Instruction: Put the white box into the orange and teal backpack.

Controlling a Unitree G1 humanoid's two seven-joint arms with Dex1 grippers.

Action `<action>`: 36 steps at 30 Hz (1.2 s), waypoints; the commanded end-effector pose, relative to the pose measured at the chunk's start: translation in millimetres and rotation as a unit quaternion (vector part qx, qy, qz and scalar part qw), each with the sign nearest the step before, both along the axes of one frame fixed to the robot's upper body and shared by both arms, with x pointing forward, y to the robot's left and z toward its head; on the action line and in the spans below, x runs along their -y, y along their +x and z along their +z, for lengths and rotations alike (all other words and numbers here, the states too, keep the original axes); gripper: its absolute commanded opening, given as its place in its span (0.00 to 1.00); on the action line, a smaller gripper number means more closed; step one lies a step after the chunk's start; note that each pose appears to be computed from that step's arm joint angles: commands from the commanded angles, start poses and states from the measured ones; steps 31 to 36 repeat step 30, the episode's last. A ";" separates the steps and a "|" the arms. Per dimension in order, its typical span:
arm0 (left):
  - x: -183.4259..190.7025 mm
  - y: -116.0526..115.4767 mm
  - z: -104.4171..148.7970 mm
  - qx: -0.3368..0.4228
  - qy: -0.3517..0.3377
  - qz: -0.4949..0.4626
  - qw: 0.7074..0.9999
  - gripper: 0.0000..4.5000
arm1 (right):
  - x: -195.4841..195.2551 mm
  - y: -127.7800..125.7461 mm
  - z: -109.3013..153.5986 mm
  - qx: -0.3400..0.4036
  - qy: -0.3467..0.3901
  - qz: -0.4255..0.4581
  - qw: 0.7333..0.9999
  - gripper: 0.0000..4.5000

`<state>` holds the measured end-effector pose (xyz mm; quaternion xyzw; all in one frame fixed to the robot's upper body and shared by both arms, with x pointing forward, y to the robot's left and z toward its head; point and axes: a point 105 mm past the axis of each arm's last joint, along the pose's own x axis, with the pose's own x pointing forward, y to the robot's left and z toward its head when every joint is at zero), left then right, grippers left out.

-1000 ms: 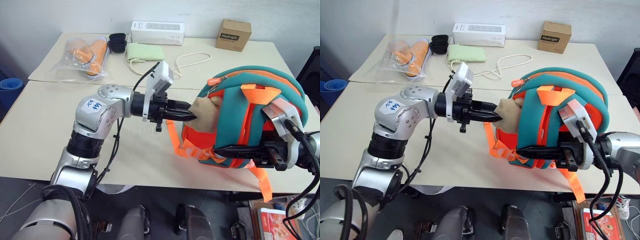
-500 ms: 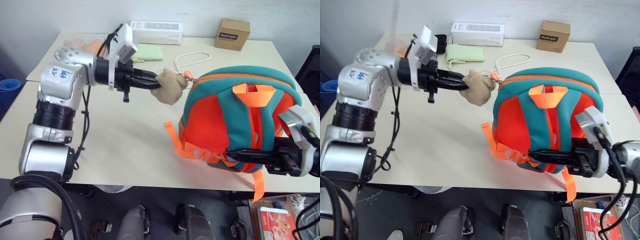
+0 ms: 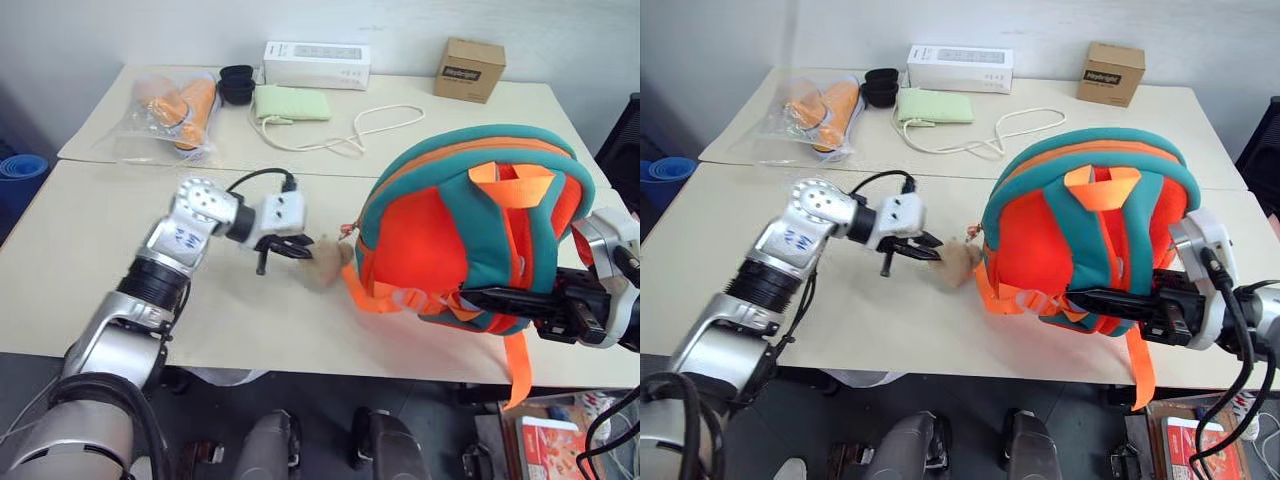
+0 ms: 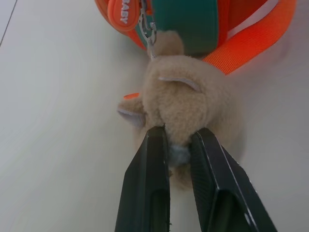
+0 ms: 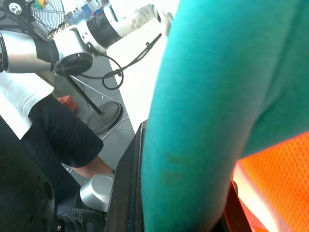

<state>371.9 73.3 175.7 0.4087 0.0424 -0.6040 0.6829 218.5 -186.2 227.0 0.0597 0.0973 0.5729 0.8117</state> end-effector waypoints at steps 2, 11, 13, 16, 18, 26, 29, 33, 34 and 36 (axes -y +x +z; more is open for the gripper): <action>26.8 -8.5 -14.1 -0.005 -0.026 -0.010 1.000 0.07 | 4.2 16.4 7.4 0.056 -0.006 -0.046 0.997 0.00; -23.1 -28.6 3.5 -0.094 -0.104 0.051 0.989 0.65 | 29.9 17.5 2.3 0.026 -0.049 -0.065 0.996 0.29; -41.2 -33.0 9.2 -0.106 -0.119 0.072 0.985 0.80 | 44.2 12.7 8.6 0.017 -0.060 -0.068 0.996 0.46; -70.0 -47.0 25.6 -0.140 -0.161 0.096 0.972 1.00 | 82.8 7.8 20.3 0.003 -0.079 -0.107 0.991 0.68; -92.0 -63.8 45.2 -0.171 -0.200 0.101 0.959 1.00 | 108.2 1.4 31.5 -0.008 -0.085 -0.135 0.987 0.83; -154.7 -106.4 116.1 -0.169 -0.303 0.167 0.923 1.00 | 158.3 -20.7 70.1 0.032 -0.096 -0.214 0.971 1.00; -151.1 -101.9 120.4 -0.131 -0.311 0.173 0.925 1.00 | 163.0 -19.9 73.6 0.047 -0.079 -0.227 0.970 1.00; -147.5 -98.2 117.6 -0.119 -0.309 0.176 0.927 1.00 | 163.3 -18.4 70.8 0.045 -0.075 -0.228 0.970 1.00; -147.5 -98.2 117.6 -0.119 -0.309 0.176 0.927 1.00 | 163.3 -18.4 70.8 0.045 -0.075 -0.228 0.970 1.00; -147.5 -98.2 117.6 -0.119 -0.309 0.176 0.927 1.00 | 163.3 -18.4 70.8 0.045 -0.075 -0.228 0.970 1.00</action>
